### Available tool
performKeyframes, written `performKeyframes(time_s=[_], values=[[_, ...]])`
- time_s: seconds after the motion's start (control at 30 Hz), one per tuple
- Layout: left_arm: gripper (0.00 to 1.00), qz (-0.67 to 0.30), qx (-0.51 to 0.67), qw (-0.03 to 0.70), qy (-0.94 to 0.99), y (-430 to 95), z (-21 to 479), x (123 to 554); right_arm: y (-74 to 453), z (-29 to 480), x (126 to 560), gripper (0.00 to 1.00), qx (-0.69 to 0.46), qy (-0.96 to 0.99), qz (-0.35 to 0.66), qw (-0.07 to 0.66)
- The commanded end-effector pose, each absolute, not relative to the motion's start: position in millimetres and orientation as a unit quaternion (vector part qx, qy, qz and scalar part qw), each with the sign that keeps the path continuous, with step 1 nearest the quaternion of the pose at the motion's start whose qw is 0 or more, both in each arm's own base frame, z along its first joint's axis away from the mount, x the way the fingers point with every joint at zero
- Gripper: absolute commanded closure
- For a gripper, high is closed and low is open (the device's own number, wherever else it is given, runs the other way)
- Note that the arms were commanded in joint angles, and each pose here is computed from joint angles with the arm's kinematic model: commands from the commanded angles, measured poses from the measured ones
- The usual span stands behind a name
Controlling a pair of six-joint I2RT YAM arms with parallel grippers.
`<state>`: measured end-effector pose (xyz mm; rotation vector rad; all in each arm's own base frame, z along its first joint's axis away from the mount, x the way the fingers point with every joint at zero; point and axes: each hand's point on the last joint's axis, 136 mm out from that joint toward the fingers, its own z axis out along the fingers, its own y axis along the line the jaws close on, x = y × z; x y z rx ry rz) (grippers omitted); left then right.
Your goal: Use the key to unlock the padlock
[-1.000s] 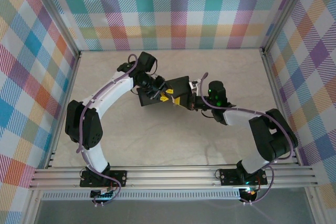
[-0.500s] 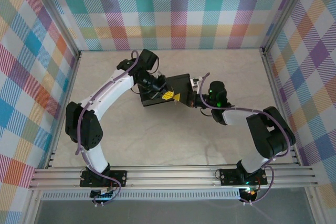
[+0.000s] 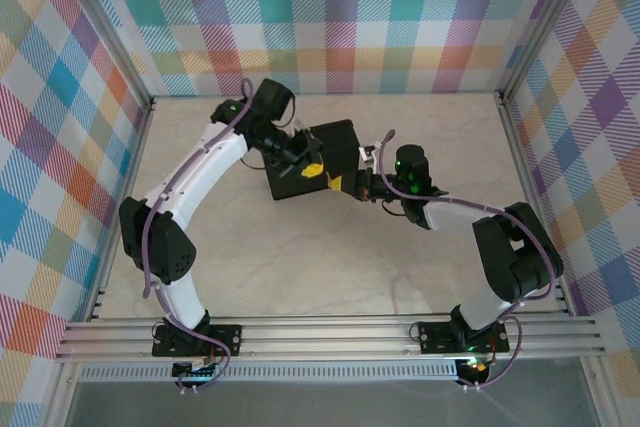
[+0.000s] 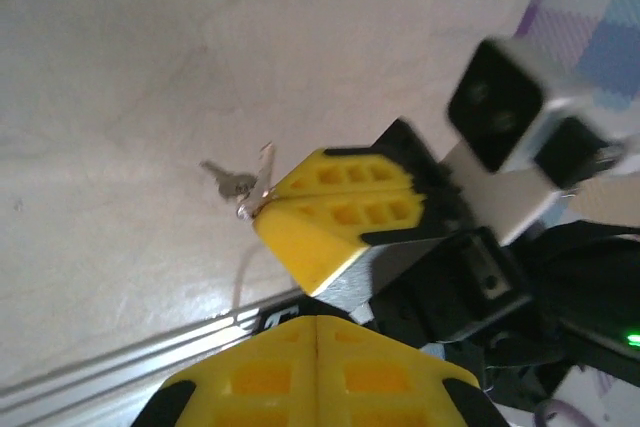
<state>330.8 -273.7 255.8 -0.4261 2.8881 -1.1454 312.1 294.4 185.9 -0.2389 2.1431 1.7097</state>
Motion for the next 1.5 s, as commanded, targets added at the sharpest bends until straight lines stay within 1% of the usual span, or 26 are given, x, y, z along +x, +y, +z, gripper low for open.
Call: performKeyframes(time_s=[0.0,0.03,0.13,0.2,0.3,0.4,0.53,0.73,0.87,1.0,1.17,1.3,1.47], values=[[0.85,-0.347,-0.126,0.054,0.928,-244.7,271.8,348.9,293.7,203.6,309.0,0.98,-0.113,0.764,0.604,0.198],[0.8,-0.345,-0.126,0.071,0.927,-237.0,276.2,355.9,293.2,206.6,307.7,0.98,-0.117,0.764,0.602,0.2],[0.59,-0.312,-0.116,0.134,0.934,-206.4,277.3,386.7,292.8,217.4,302.0,0.97,-0.132,0.763,0.601,0.197],[0.5,-0.279,-0.097,0.164,0.941,-188.2,268.4,407.9,292.7,221.2,298.1,0.97,-0.14,0.764,0.601,0.191],[0.4,-0.224,-0.07,0.208,0.949,-162.3,250.8,436.8,290.8,222.3,291.4,0.97,-0.15,0.769,0.594,0.183],[0.33,-0.224,-0.022,0.223,0.948,-160.5,238.8,454.4,286.8,221.7,284.7,0.97,-0.152,0.774,0.588,0.176],[0.3,-0.232,0.043,0.243,0.941,-170.1,229.3,465.9,281.6,218.9,279.2,0.97,-0.15,0.78,0.583,0.174],[0.29,-0.268,0.093,0.255,0.924,-187.3,227.8,471.9,278.7,213.0,275.4,0.97,-0.141,0.785,0.579,0.169],[0.29,-0.292,0.118,0.234,0.92,-196.9,219.3,465.8,276.1,211.9,272.4,0.97,-0.139,0.789,0.574,0.171],[0.29,-0.291,0.127,0.215,0.923,-199.1,204.8,459.1,273.5,210.6,270.3,0.96,-0.138,0.793,0.569,0.169],[0.3,-0.312,0.16,0.178,0.92,-217.2,198.4,430.4,268.9,209.4,268.1,0.97,-0.137,0.796,0.567,0.164],[0.31,-0.321,0.202,0.152,0.913,-240.0,200.4,394.1,259.8,210.9,266.8,0.97,-0.142,0.794,0.569,0.158],[0.31,-0.32,0.235,0.128,0.909,-262.5,199.8,349.6,235.2,211.6,270.9,0.97,-0.124,0.8,0.565,0.157]])
